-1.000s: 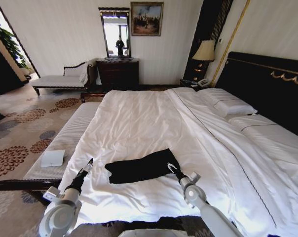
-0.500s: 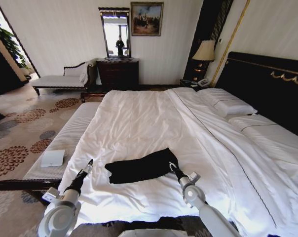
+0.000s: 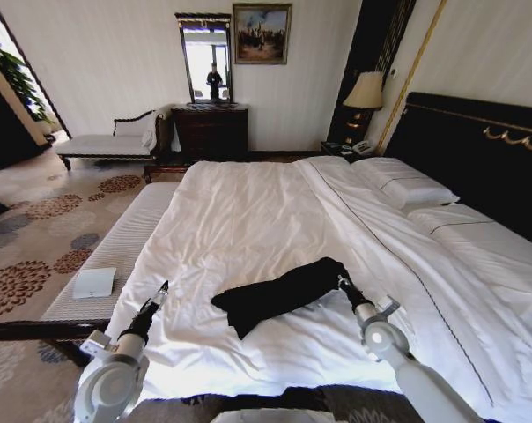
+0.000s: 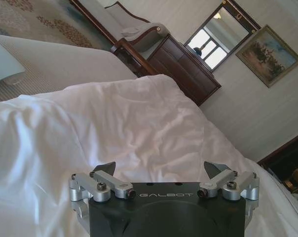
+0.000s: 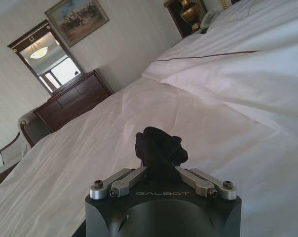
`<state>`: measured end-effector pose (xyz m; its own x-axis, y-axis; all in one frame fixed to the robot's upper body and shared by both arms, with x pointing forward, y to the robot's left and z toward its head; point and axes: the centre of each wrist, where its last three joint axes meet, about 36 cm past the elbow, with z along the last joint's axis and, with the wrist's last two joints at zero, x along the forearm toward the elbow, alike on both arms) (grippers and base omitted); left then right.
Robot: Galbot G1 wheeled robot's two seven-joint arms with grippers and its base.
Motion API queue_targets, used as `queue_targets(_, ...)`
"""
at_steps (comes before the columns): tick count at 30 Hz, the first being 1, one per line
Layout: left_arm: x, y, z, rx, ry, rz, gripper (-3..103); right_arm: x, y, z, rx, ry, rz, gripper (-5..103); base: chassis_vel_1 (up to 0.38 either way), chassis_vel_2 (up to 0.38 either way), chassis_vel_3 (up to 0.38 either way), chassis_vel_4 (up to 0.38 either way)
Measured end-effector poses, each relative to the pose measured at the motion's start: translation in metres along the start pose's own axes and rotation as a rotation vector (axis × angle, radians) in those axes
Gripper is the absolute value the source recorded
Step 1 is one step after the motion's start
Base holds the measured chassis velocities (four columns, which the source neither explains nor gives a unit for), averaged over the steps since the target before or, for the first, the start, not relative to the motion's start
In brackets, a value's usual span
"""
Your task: Fold the clothes on the bed.
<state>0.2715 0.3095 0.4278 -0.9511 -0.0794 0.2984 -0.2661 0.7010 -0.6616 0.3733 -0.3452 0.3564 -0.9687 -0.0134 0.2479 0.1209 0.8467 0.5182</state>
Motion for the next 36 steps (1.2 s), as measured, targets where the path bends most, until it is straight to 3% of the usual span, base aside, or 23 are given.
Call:
queue_targets(4, 0.0, 0.0, 0.002, -0.004, 0.001, -0.003, 100, 0.001, 0.02, 0.023, 0.045, -0.033, -0.17, 3, 0.0, 0.0, 0.0, 0.0)
queue_targets(6, 0.0, 0.0, 0.002, -0.005, 0.001, -0.004, 100, 0.001, 0.023, 0.025, 0.049, -0.038, -0.199, 3, 0.0, 0.0, 0.0, 0.0)
queue_targets(7, 0.001, 0.001, 0.001, -0.007, 0.0, -0.009, 100, -0.001, 0.033, 0.034, 0.073, -0.048, -0.327, 3, 0.0, 0.0, 0.0, 0.0)
queue_targets(9, 0.001, 0.005, 0.0, -0.01, -0.003, -0.02, 100, -0.004, 0.042, 0.046, 0.097, -0.046, -0.476, 3, 0.0, 0.0, 0.0, 0.0)
queue_targets(10, 0.001, 0.005, 0.0, -0.01, -0.003, -0.02, 100, -0.004, 0.042, 0.046, 0.097, -0.046, -0.476, 3, 0.0, 0.0, 0.0, 0.0)
queue_targets(14, 0.003, 0.01, -0.001, -0.013, -0.008, -0.041, 100, -0.016, 0.054, 0.077, 0.135, 0.005, -0.646, 3, 0.0, 0.0, 0.0, 0.0)
queue_targets(21, 0.004, 0.019, -0.004, -0.014, -0.016, -0.064, 100, -0.025, 0.065, 0.104, 0.194, 0.09, -0.759, 3, 0.0, 0.0, 0.0, 0.0)
queue_targets(25, 0.006, 0.024, -0.005, -0.009, -0.019, -0.079, 100, -0.03, 0.067, 0.116, 0.26, 0.163, -0.846, 3, 0.0, 0.0, 0.0, 0.0)
queue_targets(36, 0.009, 0.027, -0.004, -0.004, -0.023, -0.09, 100, -0.039, 0.073, 0.125, 0.354, 0.223, -0.953, 3, 0.0, 0.0, 0.0, 0.0)
